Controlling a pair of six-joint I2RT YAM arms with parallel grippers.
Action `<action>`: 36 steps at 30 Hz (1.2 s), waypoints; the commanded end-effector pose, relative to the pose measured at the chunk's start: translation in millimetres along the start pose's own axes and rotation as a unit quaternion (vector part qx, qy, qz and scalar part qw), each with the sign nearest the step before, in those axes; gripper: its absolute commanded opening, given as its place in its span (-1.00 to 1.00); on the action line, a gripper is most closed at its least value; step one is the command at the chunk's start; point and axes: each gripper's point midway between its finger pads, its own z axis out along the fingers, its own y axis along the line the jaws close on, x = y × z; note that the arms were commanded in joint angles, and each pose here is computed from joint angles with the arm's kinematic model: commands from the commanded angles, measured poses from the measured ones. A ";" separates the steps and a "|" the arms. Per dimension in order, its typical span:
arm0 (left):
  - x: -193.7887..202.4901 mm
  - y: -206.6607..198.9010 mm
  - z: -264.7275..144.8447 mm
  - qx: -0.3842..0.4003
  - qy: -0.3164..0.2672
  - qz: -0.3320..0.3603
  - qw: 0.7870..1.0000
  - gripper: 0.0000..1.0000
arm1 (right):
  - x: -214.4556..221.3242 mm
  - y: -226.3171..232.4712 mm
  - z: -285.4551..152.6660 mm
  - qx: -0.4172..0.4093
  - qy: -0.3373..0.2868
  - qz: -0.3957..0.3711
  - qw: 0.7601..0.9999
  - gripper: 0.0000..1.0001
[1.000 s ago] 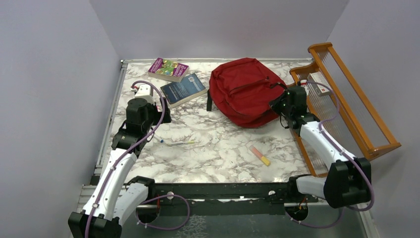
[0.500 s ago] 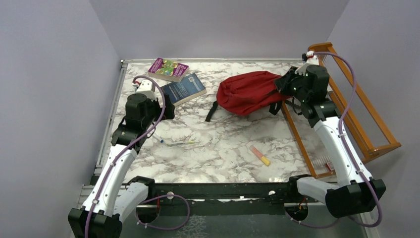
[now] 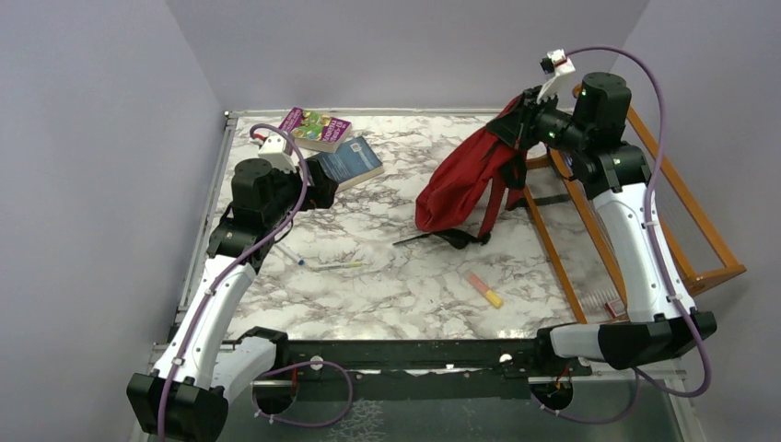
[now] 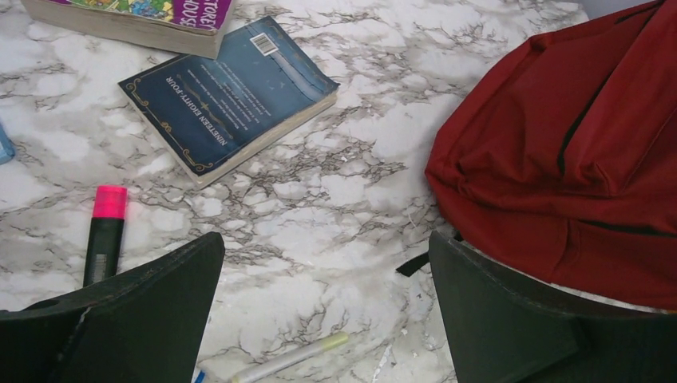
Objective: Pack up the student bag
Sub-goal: Pick up the student bag at the center of the board, then place the student bag at the center of the board.
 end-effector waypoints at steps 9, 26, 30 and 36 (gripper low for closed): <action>-3.9 -9.9 -13.7 0.019 -0.011 -0.005 1.000 0.97 | -39.7 133.1 22.8 -0.237 -0.011 -0.126 0.963 -0.99; -9.1 38.6 -56.1 -0.130 -0.062 -0.025 0.989 0.98 | -26.2 230.6 110.7 -0.354 -0.009 -0.153 0.922 -0.99; 1.6 39.0 -52.8 -0.127 -0.046 -0.026 0.991 0.98 | 11.8 190.8 144.2 -0.266 0.030 -0.174 0.948 -0.99; 14.1 37.4 -42.5 -0.114 -0.021 -0.024 0.993 0.98 | 92.6 121.4 163.8 -0.137 0.111 -0.205 0.963 -0.98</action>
